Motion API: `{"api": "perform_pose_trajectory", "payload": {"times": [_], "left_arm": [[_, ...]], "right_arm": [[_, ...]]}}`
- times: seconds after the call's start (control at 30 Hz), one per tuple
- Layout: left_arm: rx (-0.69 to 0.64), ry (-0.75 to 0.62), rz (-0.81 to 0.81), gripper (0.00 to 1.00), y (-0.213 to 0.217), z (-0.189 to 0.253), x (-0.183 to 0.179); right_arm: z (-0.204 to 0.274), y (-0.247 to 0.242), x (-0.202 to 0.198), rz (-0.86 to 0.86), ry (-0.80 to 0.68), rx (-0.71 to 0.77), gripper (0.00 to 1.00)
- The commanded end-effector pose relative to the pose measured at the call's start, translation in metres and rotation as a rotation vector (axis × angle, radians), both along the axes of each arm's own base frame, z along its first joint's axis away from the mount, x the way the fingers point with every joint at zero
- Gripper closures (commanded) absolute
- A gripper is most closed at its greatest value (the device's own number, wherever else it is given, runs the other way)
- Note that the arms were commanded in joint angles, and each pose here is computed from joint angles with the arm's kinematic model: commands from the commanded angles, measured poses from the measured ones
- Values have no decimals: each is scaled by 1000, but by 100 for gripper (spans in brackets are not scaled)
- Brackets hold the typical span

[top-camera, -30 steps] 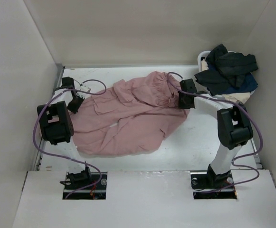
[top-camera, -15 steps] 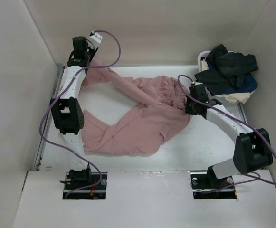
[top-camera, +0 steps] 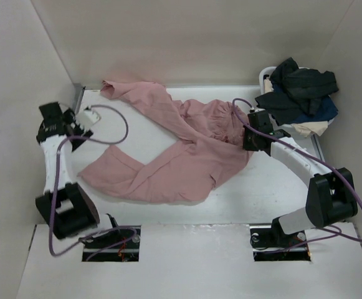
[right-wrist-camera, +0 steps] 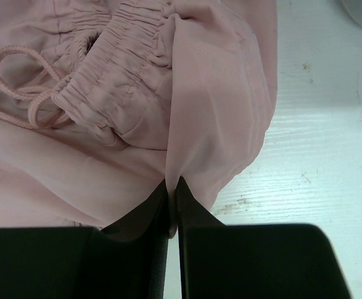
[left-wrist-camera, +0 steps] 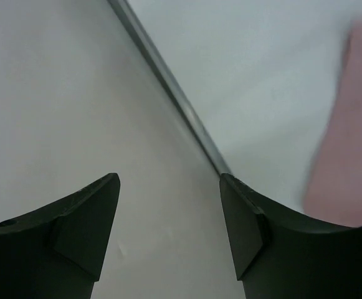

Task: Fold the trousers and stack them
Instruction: Flatten the trousers out

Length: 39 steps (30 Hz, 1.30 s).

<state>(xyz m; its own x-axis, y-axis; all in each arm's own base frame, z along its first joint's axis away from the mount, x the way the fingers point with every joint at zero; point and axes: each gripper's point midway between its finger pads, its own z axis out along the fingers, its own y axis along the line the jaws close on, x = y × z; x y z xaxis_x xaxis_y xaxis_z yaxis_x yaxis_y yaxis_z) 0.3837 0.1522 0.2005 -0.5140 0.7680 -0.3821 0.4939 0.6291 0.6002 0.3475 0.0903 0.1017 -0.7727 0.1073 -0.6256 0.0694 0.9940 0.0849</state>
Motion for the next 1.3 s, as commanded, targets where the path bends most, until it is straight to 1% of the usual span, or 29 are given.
{"api": "perform_pose_trajectory", "payload": {"times": [0.0, 0.07, 0.27, 0.37, 0.43, 0.5, 0.57, 0.6, 0.63, 0.7, 0.73, 0.77, 0.8, 0.83, 0.9, 0.93, 0.97, 1.0, 1.07, 1.17, 1.27], "left_arm": [[71, 240, -277, 36, -22, -46, -89], [88, 282, -313, 36, -24, -69, -112], [51, 414, -404, 36, -43, -119, -155], [61, 381, -443, 34, -49, -119, -148], [77, 386, -458, 33, -48, -124, -145], [155, 403, -507, 34, -45, -134, -140], [294, 405, -566, 36, -34, -143, -130], [359, 380, -590, 35, -30, -146, -121], [394, 363, -608, 35, -27, -149, -115], [400, 374, -616, 35, -22, -156, -114], [391, 390, -612, 35, -20, -161, -116], [386, 400, -607, 37, -18, -165, -118], [379, 411, -604, 42, -17, -168, -119], [373, 428, -596, 53, -16, -172, -121], [347, 463, -546, 76, -14, -175, -123], [334, 469, -512, 90, -12, -174, -120], [317, 459, -474, 98, -11, -169, -115], [303, 442, -440, 100, -9, -162, -110], [280, 412, -387, 100, -4, -140, -103], [238, 351, -333, 100, 1, -100, -97], [224, 328, -298, 100, 5, -77, -101]], "right_arm": [[14, 8, 6, 47, -34, 6, 88], [13, 7, 6, 63, -29, -10, 88], [12, 6, 5, 81, -22, -24, 88], [10, 3, 6, 67, -22, -21, 88], [11, 2, 8, 66, -23, -21, 87], [13, 2, 10, 66, -26, -22, 85], [18, 4, 14, 68, -36, -20, 82], [21, 4, 15, 71, -41, -21, 80], [24, 4, 17, 80, -50, -25, 74], [31, 4, 18, 103, -71, -39, 55], [36, 3, 18, 119, -83, -50, 50], [40, 2, 18, 134, -97, -68, 46], [47, 0, 18, 149, -115, -83, 41], [54, 0, 18, 166, -133, -87, 38], [72, -1, 20, 184, -180, -96, 35], [80, -1, 21, 190, -202, -99, 34], [87, -1, 25, 198, -222, -105, 31], [89, 3, 30, 217, -229, -112, 28], [83, 13, 44, 287, -210, -132, 24], [58, 34, 63, 381, -155, -175, 20], [39, 47, 75, 422, -93, -154, 13]]}}
